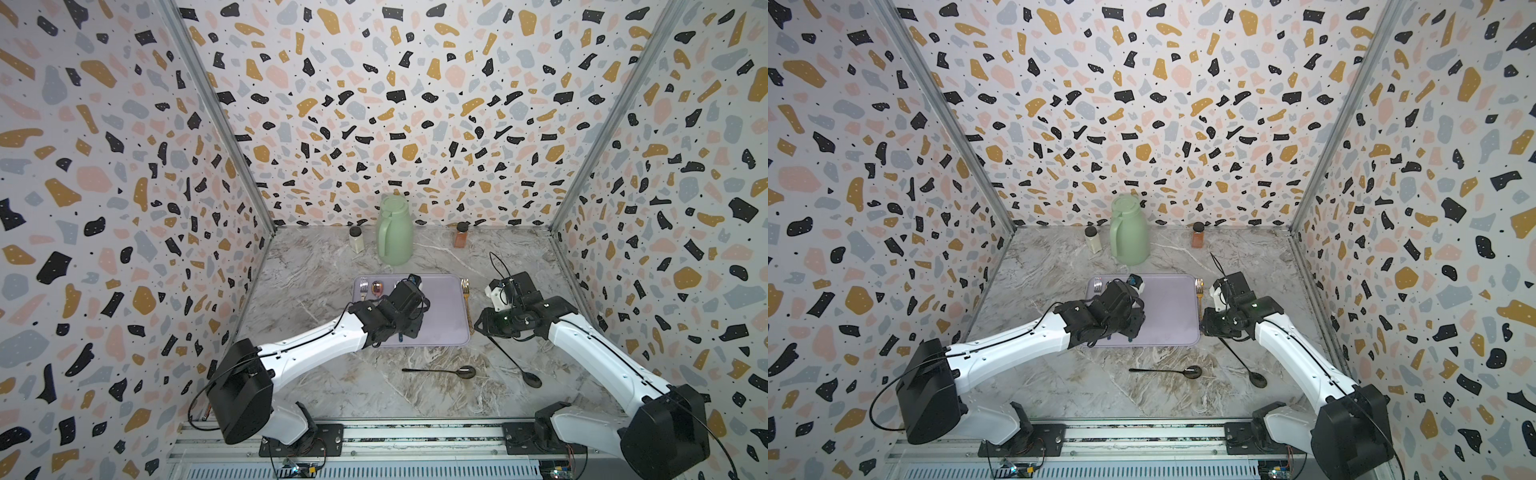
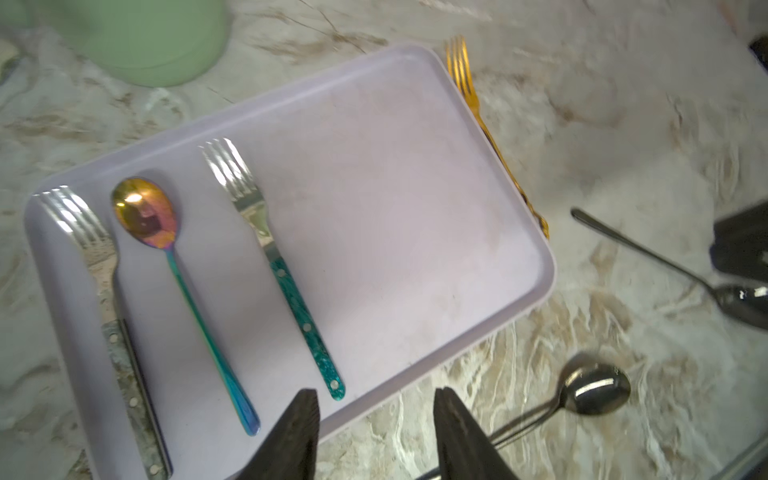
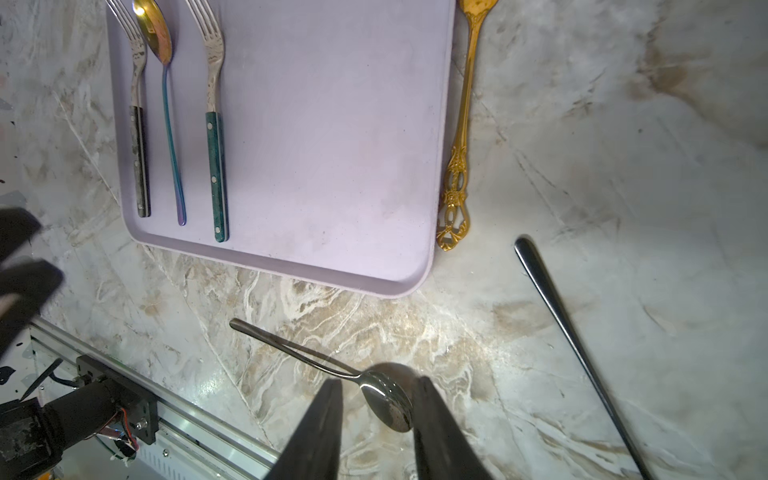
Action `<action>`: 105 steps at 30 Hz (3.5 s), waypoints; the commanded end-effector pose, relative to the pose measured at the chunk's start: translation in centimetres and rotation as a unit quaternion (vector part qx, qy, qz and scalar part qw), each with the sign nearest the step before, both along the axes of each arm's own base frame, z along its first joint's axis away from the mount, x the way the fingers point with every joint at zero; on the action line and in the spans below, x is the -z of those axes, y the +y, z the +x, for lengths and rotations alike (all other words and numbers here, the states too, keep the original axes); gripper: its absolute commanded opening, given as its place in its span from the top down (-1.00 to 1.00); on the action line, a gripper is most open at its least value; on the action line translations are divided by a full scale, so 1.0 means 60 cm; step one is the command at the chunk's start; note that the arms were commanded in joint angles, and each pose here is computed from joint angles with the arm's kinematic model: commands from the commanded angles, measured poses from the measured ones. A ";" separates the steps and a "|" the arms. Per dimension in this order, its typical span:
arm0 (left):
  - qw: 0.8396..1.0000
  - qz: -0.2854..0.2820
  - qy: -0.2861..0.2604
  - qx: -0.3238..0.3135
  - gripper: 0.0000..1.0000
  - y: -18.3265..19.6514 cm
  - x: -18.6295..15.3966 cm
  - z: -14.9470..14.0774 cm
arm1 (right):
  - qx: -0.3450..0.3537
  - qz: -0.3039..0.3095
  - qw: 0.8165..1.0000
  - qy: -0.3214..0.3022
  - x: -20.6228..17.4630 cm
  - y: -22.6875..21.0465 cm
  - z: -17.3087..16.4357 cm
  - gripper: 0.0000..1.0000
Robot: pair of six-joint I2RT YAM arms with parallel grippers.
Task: Set the spoon and fork side by side
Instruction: Place the fork on the tray, then pick up the spoon from the center of the board, then place the spoon on the tray.
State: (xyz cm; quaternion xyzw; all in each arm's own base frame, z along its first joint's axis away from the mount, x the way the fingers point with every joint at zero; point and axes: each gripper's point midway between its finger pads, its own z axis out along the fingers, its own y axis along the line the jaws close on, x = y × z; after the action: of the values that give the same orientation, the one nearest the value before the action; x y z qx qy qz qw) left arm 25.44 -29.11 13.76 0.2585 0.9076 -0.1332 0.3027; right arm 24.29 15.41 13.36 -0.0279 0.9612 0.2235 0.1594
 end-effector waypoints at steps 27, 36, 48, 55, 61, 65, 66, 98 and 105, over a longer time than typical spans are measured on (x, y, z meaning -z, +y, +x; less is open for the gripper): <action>0.900 0.102 0.013 0.424 0.20 -0.119 0.170 -0.165 | -0.014 0.003 1.000 -0.012 -0.013 -0.015 -0.048 0.30; 0.897 0.109 0.018 0.427 0.38 -0.127 0.191 -0.163 | -0.018 -0.001 1.000 -0.017 -0.018 -0.019 -0.050 0.30; 0.896 0.131 0.017 0.423 1.00 -0.121 0.209 -0.181 | -0.022 -0.004 1.000 -0.013 -0.014 -0.019 -0.051 0.30; 0.910 0.108 -0.016 0.399 1.00 -0.127 0.165 -0.180 | -0.019 -0.003 1.000 -0.020 -0.025 -0.019 -0.049 0.30; 0.931 0.089 -0.045 0.351 1.00 -0.133 0.124 -0.157 | -0.011 0.002 0.999 -0.039 -0.045 -0.023 -0.050 0.30; 0.955 0.080 -0.077 0.274 1.00 -0.129 0.086 -0.117 | -0.003 0.000 0.999 -0.054 -0.060 -0.030 -0.053 0.30; 0.960 0.077 -0.081 0.256 1.00 -0.127 0.077 -0.106 | 0.000 0.001 0.998 -0.059 -0.065 -0.032 -0.053 0.30; 0.944 0.071 -0.003 -0.321 1.00 -0.005 0.072 0.161 | 0.012 0.022 0.996 -0.082 -0.082 -0.038 -0.071 0.31; 0.943 0.082 0.010 -0.322 1.00 -0.003 0.110 0.164 | 0.013 0.018 0.997 -0.076 -0.074 -0.038 -0.070 0.31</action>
State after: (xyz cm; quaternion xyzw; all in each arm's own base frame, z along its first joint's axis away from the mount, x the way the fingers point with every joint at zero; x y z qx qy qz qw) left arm 34.86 -29.32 6.83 -0.0124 0.9553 0.0459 0.2919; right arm 20.47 13.16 18.07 -0.0326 0.9399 0.2365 0.2443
